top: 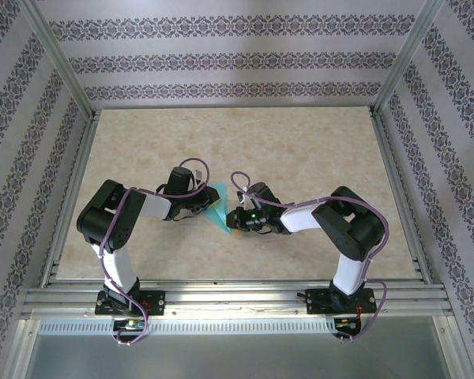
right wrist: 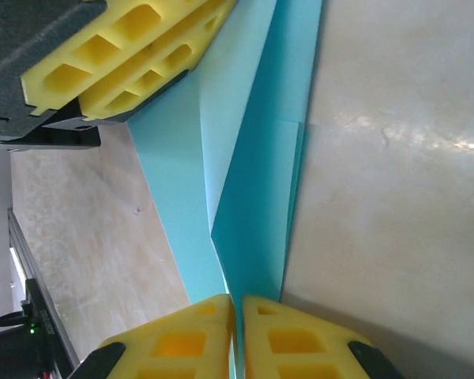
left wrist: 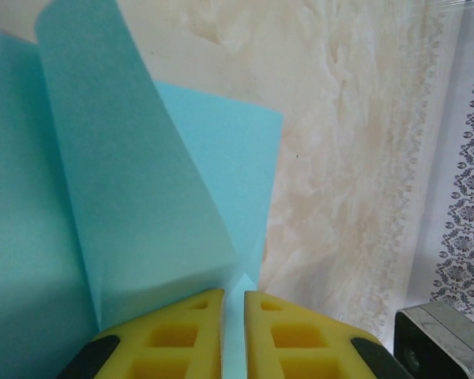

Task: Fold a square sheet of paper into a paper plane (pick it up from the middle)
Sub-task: Fourth fold the wing at the center of the table.

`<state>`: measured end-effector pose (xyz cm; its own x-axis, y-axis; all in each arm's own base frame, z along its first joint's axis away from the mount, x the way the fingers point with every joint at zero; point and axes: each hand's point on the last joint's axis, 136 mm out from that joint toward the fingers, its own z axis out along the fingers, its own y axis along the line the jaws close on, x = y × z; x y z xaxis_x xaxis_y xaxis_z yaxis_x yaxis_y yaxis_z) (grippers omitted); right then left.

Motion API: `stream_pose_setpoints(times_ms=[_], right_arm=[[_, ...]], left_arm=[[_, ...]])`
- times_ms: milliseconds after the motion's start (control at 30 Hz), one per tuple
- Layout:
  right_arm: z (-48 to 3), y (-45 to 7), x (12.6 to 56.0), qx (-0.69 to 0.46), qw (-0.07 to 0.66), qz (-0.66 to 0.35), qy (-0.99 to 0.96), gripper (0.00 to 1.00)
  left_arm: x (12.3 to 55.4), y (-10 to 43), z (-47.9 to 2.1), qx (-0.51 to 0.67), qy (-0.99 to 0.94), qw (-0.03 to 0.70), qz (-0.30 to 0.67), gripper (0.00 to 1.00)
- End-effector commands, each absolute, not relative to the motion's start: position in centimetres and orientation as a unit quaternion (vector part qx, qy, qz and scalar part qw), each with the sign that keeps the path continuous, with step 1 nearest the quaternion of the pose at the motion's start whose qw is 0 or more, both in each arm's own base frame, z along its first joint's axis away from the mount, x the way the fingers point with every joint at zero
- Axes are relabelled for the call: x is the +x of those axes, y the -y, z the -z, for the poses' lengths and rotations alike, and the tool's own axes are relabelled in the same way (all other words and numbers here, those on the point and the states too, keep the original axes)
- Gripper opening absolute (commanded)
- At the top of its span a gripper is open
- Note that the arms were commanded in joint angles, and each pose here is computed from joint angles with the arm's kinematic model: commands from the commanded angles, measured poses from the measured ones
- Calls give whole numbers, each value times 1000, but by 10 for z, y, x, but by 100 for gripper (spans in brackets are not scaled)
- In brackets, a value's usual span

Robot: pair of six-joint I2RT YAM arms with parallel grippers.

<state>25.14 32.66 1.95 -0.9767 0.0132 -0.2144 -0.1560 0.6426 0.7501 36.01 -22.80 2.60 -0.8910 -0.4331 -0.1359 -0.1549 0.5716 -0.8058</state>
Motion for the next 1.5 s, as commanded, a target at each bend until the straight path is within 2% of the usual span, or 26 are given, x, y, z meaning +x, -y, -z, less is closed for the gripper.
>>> stream_pose_setpoints(times_ms=[0,467,733,933,1233,1467], right_arm=[[10,-310,223,-30,42,-378,-925,11],[-5,-311,213,-24,32,-402,-915,16],[5,-308,203,-27,14,-395,-918,7],[-6,-311,201,-37,22,-405,-913,20],[-64,-303,240,-17,98,-436,-894,27],[-85,-344,250,-60,78,-474,-875,7]], left_arm=[[340,223,-2,-179,-889,124,402,16],[339,222,1,-181,-890,125,400,15],[339,221,1,-185,-889,127,400,14],[339,221,1,-188,-887,130,402,12],[337,220,1,-184,-888,128,402,12],[338,221,1,-183,-888,128,403,12]])
